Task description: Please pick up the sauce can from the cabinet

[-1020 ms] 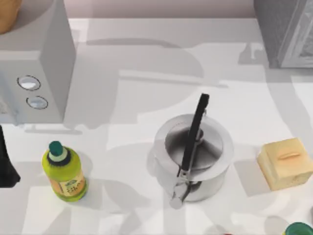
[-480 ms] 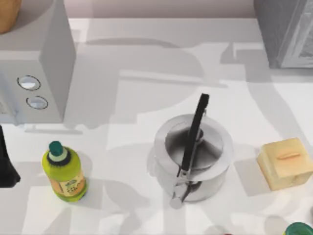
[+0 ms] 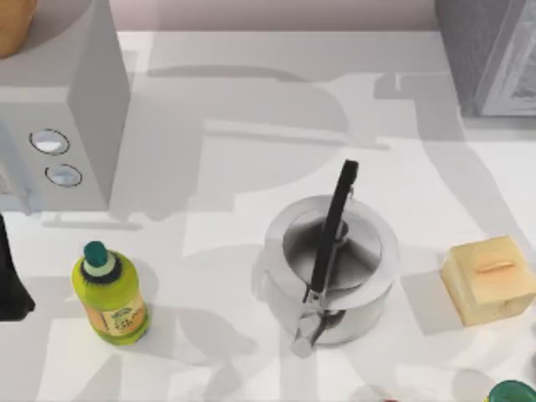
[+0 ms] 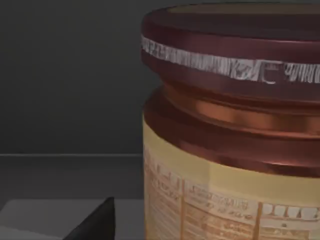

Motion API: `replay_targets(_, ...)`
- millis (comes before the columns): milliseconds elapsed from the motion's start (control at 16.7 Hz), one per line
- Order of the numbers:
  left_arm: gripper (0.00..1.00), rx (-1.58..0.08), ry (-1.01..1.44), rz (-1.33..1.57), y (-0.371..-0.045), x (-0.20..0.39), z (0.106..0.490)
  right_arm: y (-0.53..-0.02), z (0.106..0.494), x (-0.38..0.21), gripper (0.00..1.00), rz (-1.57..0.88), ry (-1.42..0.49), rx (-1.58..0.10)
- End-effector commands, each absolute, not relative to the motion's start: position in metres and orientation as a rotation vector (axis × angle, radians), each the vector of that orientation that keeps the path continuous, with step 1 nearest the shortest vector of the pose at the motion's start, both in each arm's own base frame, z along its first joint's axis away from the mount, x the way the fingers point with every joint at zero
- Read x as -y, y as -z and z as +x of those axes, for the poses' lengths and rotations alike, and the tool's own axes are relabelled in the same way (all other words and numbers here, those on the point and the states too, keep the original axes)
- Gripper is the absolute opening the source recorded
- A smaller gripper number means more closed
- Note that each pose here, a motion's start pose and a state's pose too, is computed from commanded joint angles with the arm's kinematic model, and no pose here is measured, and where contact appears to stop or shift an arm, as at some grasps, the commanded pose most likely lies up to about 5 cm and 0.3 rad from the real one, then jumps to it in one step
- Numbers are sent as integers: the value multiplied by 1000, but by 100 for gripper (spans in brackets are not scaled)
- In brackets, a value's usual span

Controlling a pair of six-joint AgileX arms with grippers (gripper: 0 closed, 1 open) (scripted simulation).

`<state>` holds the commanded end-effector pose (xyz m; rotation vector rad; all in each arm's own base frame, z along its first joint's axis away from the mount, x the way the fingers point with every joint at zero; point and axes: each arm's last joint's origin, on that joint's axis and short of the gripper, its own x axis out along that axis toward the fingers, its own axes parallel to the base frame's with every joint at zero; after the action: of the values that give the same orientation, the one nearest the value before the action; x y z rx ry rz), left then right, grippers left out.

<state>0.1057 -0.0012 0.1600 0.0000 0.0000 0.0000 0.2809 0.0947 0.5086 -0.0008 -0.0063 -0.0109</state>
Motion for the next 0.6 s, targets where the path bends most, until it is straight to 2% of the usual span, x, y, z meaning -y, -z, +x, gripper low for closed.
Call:
replay_targets(240, 100, 0, 0, 0, -160, 1, 106, -507, 317, -94, 100, -1, 11, 5)
replay_targets(480, 100, 0, 0, 0, -160, 1, 106, -507, 320, -94, 100, -1, 11, 6)
replay_targets(600, 100, 0, 0, 0, -160, 1, 106, -507, 320, -94, 85, -1, 11, 6)
